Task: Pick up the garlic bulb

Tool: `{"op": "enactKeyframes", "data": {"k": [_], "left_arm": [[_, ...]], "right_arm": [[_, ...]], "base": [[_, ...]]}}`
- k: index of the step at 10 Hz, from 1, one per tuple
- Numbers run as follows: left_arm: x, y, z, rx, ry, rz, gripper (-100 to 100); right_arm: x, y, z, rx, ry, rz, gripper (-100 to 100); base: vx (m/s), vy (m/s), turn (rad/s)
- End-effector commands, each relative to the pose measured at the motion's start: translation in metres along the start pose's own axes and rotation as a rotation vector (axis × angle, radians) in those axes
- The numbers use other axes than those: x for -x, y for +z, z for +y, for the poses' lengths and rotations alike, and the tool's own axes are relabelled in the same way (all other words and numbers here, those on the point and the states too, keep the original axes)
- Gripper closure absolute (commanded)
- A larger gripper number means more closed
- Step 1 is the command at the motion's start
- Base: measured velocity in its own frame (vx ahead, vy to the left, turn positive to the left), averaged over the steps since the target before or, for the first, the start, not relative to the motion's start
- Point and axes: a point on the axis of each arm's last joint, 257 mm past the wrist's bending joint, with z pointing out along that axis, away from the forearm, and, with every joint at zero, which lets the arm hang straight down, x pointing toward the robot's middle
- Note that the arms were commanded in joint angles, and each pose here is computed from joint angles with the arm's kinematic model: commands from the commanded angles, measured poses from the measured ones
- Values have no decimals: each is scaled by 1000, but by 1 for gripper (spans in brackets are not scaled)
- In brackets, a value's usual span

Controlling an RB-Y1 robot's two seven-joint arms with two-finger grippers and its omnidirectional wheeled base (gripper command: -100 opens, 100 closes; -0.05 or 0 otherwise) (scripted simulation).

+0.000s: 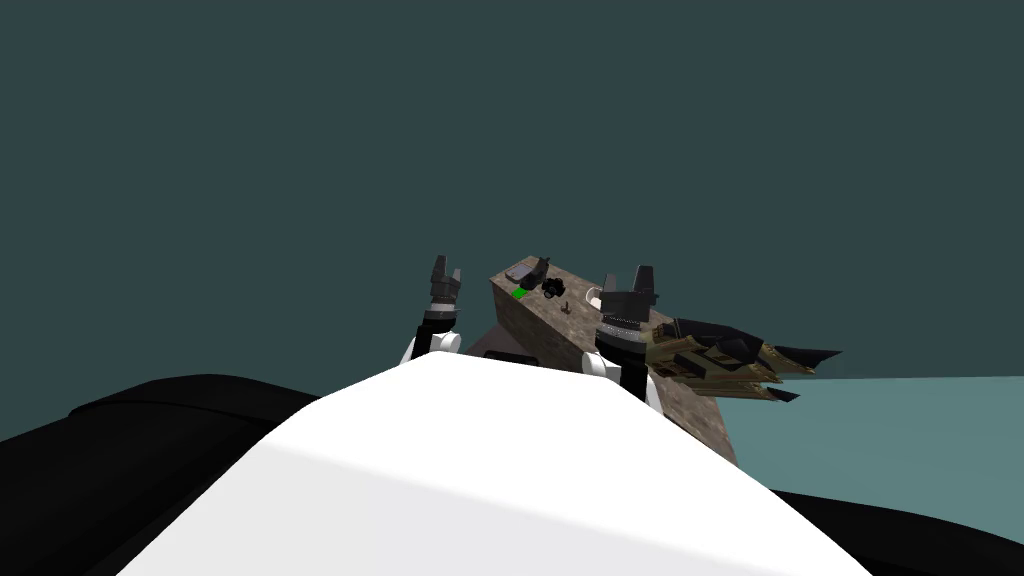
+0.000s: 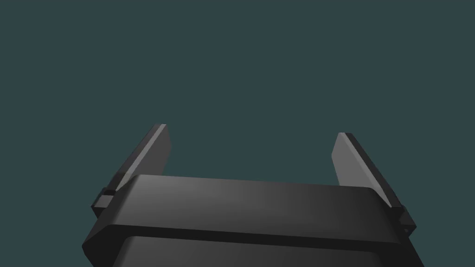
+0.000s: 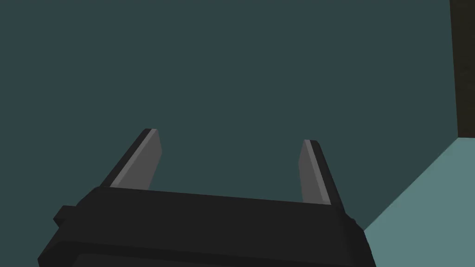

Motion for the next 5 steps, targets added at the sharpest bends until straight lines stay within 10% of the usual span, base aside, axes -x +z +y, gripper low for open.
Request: {"op": "enactKeyframes", "data": {"k": [1,5], "left_arm": [[0,0,0,0,0,0,0],[0,0,0,0,0,0,0]], "right_arm": [[-3,0,-3,-8,-16,26,-100],[-15,-1,-20,-50,-67,116,-100]], "base": [[-62,12,10],[-75,-28,20]]}}
